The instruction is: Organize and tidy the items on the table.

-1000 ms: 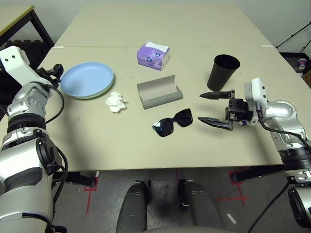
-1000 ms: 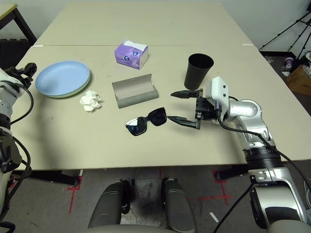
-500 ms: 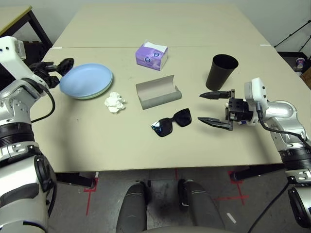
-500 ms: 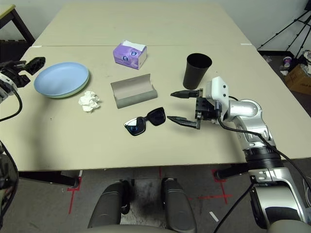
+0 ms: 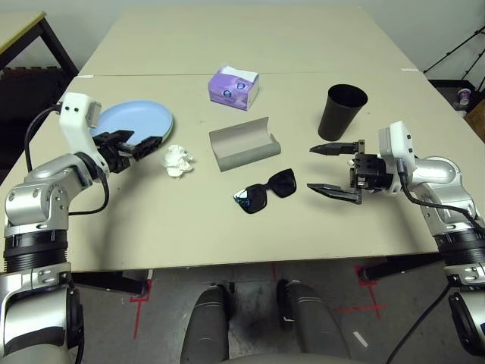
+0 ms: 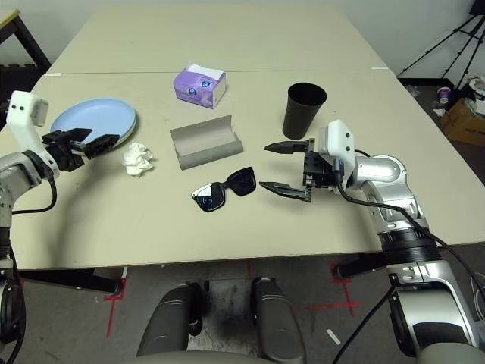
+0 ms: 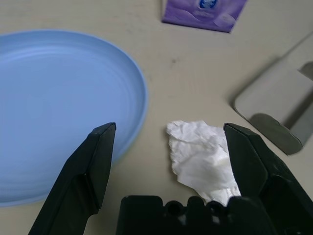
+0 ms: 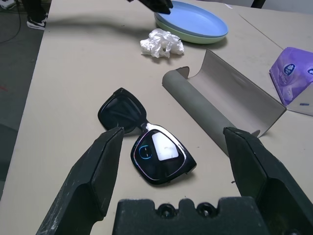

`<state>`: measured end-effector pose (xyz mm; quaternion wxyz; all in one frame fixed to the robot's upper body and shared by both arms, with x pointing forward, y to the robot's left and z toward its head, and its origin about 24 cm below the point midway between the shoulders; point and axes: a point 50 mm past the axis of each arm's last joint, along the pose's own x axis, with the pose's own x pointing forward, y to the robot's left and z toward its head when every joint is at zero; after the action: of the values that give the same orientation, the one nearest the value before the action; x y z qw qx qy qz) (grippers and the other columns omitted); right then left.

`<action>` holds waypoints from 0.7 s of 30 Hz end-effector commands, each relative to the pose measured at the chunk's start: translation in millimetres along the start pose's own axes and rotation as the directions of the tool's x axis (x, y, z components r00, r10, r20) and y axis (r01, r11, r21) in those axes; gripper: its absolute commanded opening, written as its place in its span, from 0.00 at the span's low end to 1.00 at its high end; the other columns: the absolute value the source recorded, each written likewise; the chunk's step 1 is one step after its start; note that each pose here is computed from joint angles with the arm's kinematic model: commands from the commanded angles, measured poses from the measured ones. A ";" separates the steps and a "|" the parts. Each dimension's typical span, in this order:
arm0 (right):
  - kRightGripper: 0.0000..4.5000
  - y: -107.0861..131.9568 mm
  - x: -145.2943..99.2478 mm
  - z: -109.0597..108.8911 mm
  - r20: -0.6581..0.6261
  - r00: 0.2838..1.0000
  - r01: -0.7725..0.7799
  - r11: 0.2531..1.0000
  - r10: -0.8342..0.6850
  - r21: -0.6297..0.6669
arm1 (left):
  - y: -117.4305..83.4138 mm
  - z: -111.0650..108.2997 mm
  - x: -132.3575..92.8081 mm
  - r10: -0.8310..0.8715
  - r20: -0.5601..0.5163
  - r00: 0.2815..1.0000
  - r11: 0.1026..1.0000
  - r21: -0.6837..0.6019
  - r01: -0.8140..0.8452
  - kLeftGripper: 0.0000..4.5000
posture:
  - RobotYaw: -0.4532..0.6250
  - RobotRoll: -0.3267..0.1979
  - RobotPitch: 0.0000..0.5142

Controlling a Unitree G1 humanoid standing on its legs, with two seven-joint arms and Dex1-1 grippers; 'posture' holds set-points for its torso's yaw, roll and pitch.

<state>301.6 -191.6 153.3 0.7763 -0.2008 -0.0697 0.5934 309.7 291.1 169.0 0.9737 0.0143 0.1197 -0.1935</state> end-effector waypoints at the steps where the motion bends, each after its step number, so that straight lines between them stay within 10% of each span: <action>1: 1.00 -3.9 -4.3 -0.2 -0.021 0.999 0.047 0.999 -0.047 0.017 | -7.2 -1.8 2.6 -0.040 -0.006 0.999 0.999 0.026 0.040 1.00 | 0.39 0.62 0.25; 21: 1.00 -15.3 -15.6 15.8 -0.061 0.989 0.141 0.979 -0.134 0.149 | -12.4 1.0 5.0 -0.082 -0.007 0.997 0.996 0.036 0.082 1.00 | 0.38 0.62 0.25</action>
<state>309.2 -204.6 174.1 0.8357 -0.1488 -0.0172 0.5284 310.3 282.3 168.9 0.9686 0.0183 0.1156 -0.2192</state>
